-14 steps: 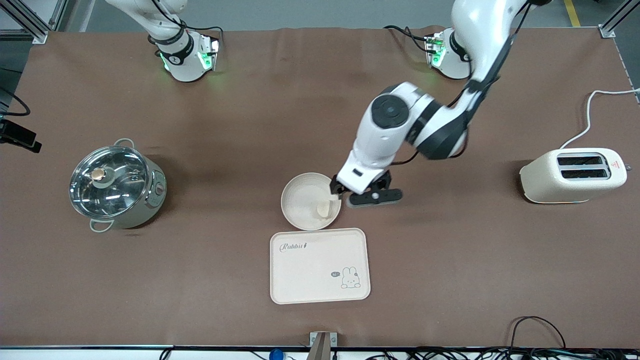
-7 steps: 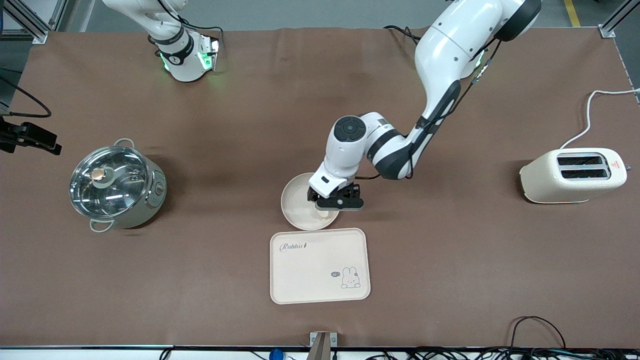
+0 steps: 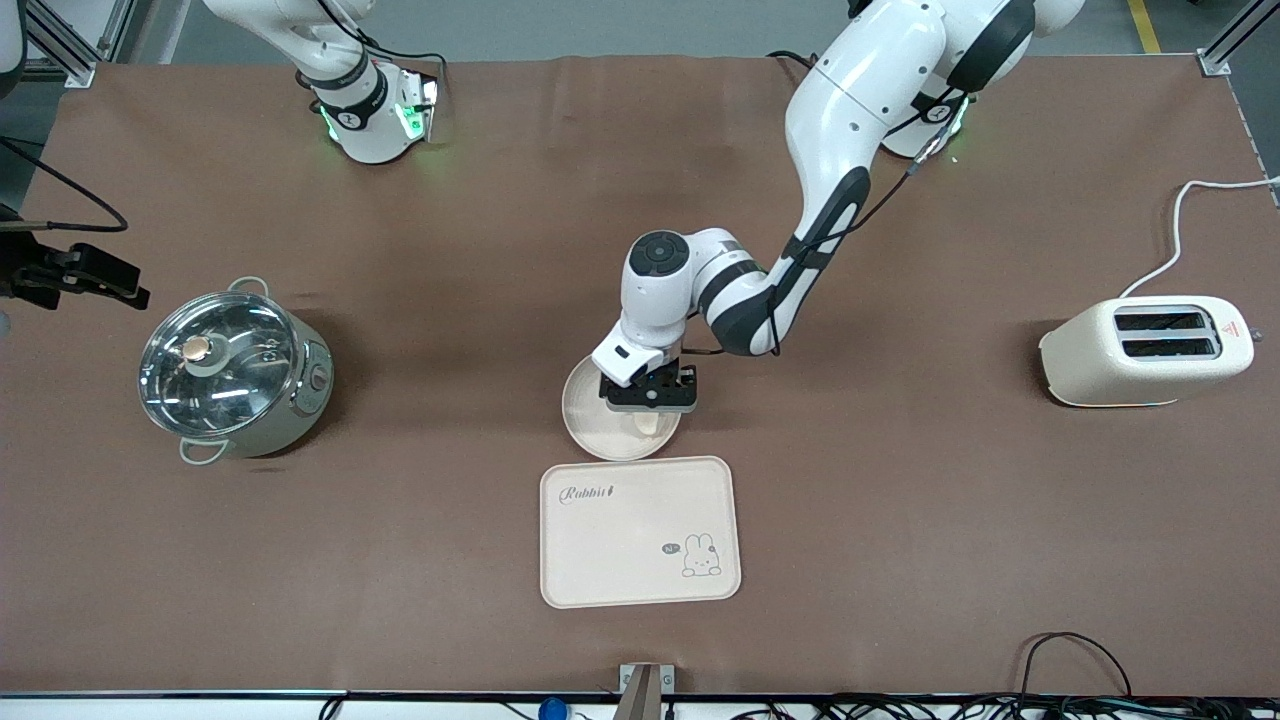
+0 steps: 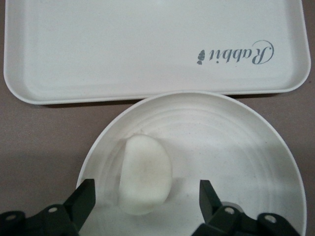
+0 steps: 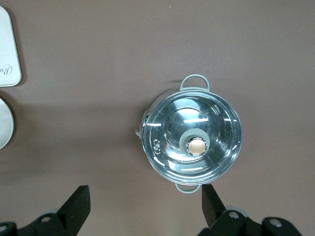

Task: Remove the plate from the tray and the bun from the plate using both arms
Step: 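Carry the bun with the left gripper toward the toaster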

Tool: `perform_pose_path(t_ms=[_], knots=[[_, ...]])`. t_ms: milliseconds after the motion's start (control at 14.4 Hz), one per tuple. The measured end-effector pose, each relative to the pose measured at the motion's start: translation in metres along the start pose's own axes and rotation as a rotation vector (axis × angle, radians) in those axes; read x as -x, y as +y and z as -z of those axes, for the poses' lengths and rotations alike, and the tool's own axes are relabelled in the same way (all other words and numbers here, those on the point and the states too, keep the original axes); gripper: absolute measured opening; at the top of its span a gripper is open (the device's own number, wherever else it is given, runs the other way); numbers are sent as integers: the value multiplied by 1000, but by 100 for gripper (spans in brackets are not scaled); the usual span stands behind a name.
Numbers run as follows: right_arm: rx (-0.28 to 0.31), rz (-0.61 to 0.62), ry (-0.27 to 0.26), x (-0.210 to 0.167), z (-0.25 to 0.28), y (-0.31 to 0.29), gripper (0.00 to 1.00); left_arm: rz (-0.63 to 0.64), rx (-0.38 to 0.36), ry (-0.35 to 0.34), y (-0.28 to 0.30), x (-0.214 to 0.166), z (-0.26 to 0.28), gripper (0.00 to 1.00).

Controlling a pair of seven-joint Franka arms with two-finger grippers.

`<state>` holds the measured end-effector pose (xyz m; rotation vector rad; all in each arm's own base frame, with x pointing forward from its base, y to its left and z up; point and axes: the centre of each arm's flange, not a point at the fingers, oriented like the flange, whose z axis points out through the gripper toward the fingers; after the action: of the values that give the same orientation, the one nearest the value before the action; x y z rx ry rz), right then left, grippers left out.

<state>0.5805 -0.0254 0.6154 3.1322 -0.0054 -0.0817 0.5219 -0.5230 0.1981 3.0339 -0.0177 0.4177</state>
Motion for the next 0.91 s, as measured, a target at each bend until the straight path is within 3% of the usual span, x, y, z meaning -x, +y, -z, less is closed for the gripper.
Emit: perform_pose_path(t_ms=[209, 557, 696, 905], knots=[[0, 21, 3, 11, 14, -10, 100, -5, -1, -1, 0, 2, -4, 53], [0, 1, 11, 48, 51, -59, 100, -9, -6, 20, 5, 4, -2, 10], [1, -19, -1, 51, 52, -49, 100, 0, -29, 30, -1, -10, 5, 8], [0, -51, -36, 57, 52, -31, 100, -46, -104, 0, -45, -65, 43, 8]])
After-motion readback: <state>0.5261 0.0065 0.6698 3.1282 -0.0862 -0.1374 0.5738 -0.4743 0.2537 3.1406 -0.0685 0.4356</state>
